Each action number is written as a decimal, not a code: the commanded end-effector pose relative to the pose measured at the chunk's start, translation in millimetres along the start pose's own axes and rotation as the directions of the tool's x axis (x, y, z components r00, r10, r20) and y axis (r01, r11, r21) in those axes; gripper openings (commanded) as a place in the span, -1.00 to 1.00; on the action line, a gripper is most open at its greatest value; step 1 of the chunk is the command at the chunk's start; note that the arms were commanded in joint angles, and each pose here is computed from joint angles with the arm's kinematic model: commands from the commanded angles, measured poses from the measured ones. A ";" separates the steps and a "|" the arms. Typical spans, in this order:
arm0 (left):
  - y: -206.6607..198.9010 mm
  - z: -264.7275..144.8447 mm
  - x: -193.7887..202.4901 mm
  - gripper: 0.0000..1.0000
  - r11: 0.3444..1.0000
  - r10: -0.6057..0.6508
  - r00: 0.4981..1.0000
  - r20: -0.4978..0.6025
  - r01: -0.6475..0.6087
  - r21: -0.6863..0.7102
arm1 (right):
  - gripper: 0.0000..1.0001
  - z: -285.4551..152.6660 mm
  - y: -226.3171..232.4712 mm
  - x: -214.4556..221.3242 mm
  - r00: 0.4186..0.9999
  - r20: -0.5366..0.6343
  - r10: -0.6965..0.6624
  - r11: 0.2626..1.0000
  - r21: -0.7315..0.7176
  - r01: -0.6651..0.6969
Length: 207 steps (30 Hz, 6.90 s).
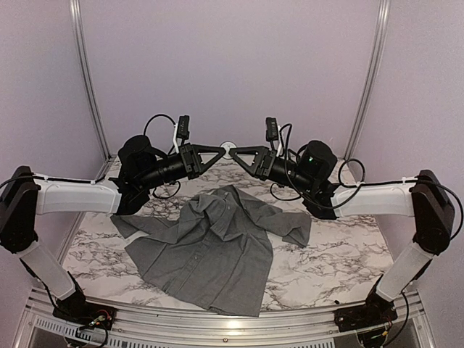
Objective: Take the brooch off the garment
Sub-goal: Close the brooch securely.
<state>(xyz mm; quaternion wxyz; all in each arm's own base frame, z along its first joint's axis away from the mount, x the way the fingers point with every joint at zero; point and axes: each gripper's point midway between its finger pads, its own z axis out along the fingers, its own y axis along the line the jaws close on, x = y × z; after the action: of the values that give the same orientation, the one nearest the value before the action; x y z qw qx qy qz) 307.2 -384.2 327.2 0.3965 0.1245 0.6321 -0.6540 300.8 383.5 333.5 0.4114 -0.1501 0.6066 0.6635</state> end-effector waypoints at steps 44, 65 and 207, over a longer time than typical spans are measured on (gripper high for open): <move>-33.5 -0.7 7.1 -1.00 0.987 0.157 0.986 -0.051 -0.155 0.041 | -0.78 13.3 12.8 0.6 0.998 -0.049 0.044 0.995 -0.093 -0.048; -28.7 -2.5 9.8 -1.00 0.969 0.245 0.964 -0.103 -0.248 -0.020 | -0.80 19.7 1.6 9.0 0.993 -0.088 0.080 0.994 -0.063 -0.086; -15.6 -21.1 0.0 -1.00 0.970 0.181 0.981 0.069 -0.167 -0.175 | -0.66 11.4 21.7 -11.0 0.999 0.049 0.024 0.995 -0.097 -0.019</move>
<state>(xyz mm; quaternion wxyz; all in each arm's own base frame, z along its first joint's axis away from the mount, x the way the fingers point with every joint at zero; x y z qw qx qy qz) 292.2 -370.2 326.8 0.4787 0.1248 0.6640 -0.5607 297.9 403.0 329.1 0.3715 -0.1464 0.5966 0.6961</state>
